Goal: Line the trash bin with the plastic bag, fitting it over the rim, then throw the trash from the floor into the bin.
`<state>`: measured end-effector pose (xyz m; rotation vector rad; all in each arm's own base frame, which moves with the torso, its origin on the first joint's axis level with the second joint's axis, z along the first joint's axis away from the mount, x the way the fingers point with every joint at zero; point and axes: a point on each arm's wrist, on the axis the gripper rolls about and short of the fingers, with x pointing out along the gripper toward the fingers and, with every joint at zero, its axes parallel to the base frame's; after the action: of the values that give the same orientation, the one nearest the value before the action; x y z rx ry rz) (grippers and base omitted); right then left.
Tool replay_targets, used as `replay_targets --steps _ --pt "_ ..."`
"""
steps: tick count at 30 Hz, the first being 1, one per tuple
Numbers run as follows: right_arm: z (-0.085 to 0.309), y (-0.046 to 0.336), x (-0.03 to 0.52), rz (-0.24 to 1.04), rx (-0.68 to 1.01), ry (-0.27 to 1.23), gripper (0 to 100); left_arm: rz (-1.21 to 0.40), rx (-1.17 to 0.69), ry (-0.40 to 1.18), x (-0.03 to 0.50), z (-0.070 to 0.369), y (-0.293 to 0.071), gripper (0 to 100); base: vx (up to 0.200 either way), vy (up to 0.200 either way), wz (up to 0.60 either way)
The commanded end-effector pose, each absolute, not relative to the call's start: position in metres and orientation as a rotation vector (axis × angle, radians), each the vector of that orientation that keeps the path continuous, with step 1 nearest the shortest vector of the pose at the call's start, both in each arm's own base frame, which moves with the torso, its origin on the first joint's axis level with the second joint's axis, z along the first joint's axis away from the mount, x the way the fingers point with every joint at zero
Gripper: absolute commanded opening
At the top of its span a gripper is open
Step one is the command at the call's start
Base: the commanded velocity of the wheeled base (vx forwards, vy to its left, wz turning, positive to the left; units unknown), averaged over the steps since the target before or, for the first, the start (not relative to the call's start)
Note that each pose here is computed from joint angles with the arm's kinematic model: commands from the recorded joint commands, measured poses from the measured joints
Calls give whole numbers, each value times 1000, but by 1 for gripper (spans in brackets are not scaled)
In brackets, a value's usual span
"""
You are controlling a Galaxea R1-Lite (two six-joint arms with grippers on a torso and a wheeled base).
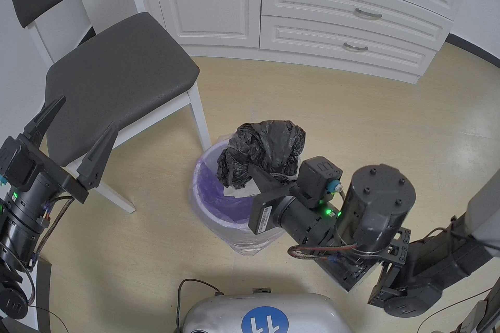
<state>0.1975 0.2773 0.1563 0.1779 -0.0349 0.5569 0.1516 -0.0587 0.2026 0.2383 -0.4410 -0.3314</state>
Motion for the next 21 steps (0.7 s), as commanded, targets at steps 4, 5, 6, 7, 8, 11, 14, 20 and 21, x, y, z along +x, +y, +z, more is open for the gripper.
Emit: replay_targets --steps 4,5,6,7,8,11,14,20,21 --pt "213 263 207 508 213 63 0 -324 238 -485 144 210 -56 100 0 0 0" --pt "213 263 208 506 209 67 0 -324 240 -484 144 210 -56 100 0 0 0" --pt "216 259 213 479 158 131 0 -321 237 -497 141 212 -55 100 0 0 0" --pt "219 256 216 465 139 160 0 -322 236 -503 140 213 -55 100 0 0 0" --pt "220 255 216 461 136 163 0 -322 236 -503 140 213 -55 100 0 0 0" --pt "230 250 220 440 108 213 0 -318 232 -521 136 216 -53 100 0 0 0" --pt "234 251 221 438 79 257 0 -317 229 -536 132 219 -52 100 0 0 0" --pt "240 265 211 467 209 296 0 -310 225 -545 136 224 -52 100 0 0 0" --pt "242 267 210 466 254 315 0 -304 220 -553 136 226 -52 100 0 0 0"
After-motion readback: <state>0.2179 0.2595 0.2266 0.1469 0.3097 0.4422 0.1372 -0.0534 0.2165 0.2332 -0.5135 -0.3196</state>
